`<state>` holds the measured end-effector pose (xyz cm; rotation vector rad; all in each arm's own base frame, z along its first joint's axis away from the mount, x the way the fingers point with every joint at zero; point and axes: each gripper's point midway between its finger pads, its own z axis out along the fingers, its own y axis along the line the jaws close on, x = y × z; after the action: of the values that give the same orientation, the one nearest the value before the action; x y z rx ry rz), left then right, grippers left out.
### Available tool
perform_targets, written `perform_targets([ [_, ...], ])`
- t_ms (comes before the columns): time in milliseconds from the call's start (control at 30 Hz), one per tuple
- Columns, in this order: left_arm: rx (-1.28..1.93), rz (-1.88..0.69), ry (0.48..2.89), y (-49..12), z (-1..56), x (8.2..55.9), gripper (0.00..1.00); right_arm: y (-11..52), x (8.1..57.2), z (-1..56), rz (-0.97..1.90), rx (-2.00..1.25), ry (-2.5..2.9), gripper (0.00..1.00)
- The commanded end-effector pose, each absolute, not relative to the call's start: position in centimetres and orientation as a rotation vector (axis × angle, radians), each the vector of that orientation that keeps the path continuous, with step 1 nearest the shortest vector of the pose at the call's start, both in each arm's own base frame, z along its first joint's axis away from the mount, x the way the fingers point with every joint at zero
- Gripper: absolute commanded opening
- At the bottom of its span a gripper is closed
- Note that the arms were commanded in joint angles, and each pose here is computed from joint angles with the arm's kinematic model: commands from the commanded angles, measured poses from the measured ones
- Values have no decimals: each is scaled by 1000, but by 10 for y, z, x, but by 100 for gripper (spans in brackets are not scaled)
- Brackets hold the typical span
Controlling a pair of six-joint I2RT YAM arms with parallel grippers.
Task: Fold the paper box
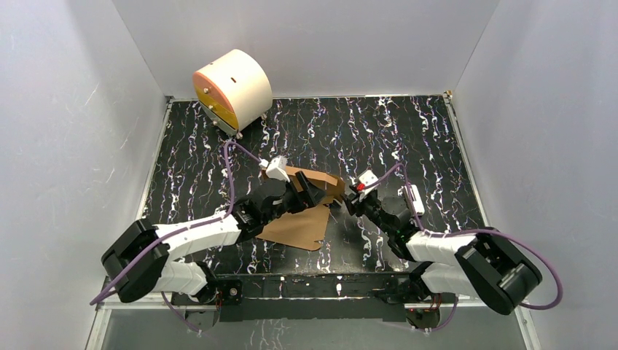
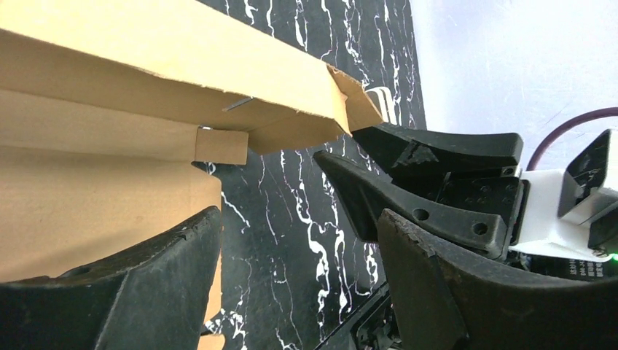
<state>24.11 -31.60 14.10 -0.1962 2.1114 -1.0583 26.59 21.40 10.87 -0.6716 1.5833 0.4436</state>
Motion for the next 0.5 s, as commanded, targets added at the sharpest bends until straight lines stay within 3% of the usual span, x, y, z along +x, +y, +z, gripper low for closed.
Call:
perform_targets([
  [0,-231,-1113,2005,-330,172,256,74,224,279,147,483,-607,1428,48],
  [467,-342,-1145,1966,-351,169,277,66,233,279,137,490,-686,1398,19],
])
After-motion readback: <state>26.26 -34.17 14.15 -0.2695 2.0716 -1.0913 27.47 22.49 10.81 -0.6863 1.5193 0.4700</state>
